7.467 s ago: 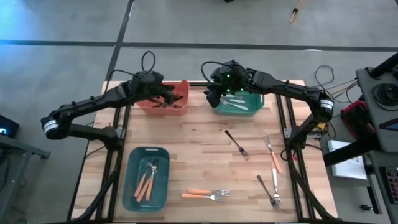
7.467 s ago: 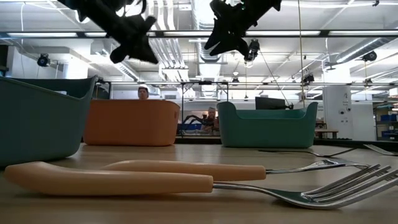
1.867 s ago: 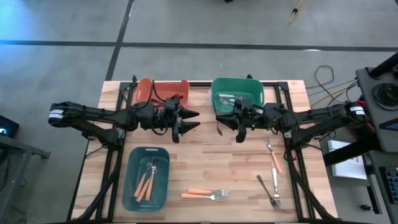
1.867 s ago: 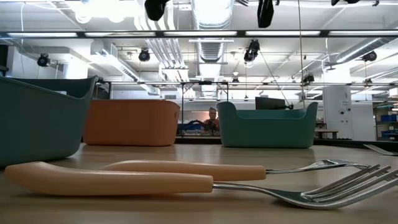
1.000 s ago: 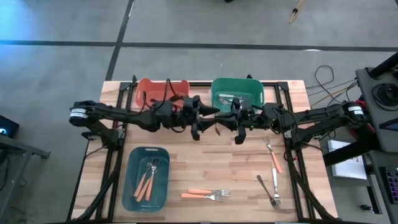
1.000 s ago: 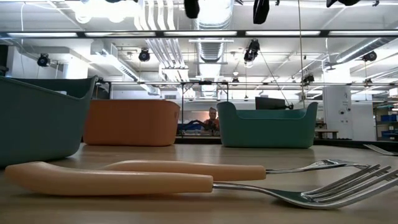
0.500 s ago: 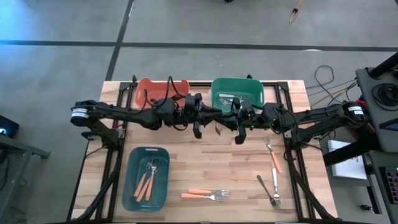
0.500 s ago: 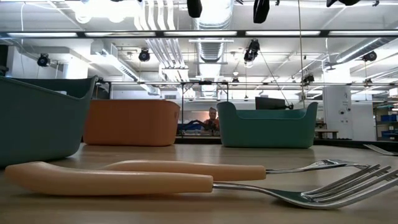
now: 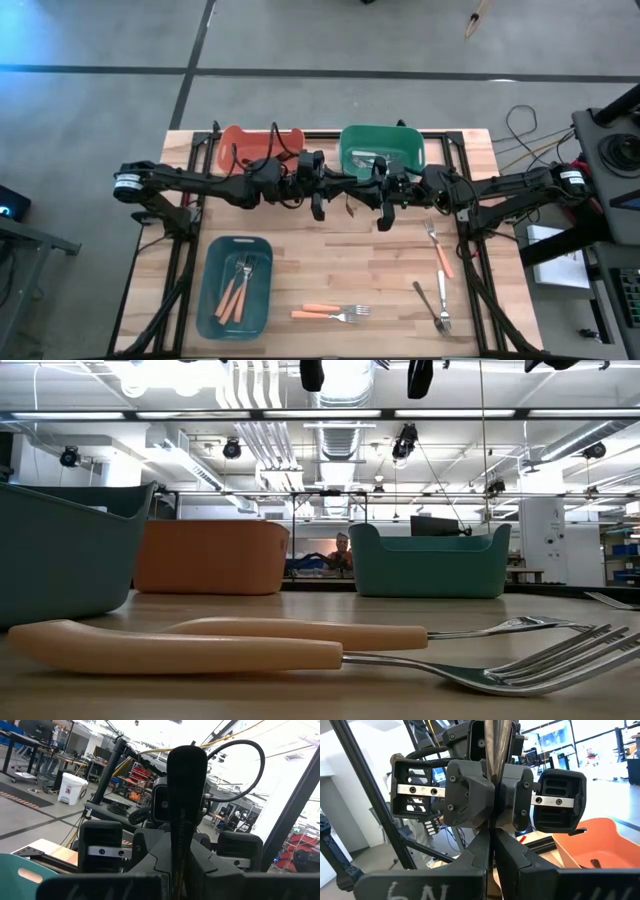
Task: Sort silverware by color (type)
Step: Put the black fork into the orange bin
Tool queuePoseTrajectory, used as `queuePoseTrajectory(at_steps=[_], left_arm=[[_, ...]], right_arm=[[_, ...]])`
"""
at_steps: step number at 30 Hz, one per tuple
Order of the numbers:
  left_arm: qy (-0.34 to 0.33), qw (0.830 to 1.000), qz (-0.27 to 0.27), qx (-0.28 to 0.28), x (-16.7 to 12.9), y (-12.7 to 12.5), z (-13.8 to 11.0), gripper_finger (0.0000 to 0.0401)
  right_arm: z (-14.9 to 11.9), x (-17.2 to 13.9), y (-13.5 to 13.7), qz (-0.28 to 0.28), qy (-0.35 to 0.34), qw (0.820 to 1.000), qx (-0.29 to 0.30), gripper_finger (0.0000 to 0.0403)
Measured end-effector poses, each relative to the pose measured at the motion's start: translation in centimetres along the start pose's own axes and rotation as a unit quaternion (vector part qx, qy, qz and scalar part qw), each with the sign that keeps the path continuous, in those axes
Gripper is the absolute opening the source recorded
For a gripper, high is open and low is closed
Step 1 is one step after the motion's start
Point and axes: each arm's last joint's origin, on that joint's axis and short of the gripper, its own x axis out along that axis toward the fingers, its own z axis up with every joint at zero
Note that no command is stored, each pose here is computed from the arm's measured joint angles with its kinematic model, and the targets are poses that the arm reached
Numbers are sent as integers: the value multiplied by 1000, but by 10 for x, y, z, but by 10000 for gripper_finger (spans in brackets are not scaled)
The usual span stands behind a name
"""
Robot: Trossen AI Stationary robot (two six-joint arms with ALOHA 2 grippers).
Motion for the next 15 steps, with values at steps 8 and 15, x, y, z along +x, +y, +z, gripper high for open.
queuePoseTrajectory(at_steps=[8,15], left_arm=[[0,1000,1,0,0,0,0,3],[2,1000,-4,-8,0,-1,0,2]], right_arm=[[0,0,0,0,0,1000,-8,12],[0,0,0,0,0,1000,-9,13]])
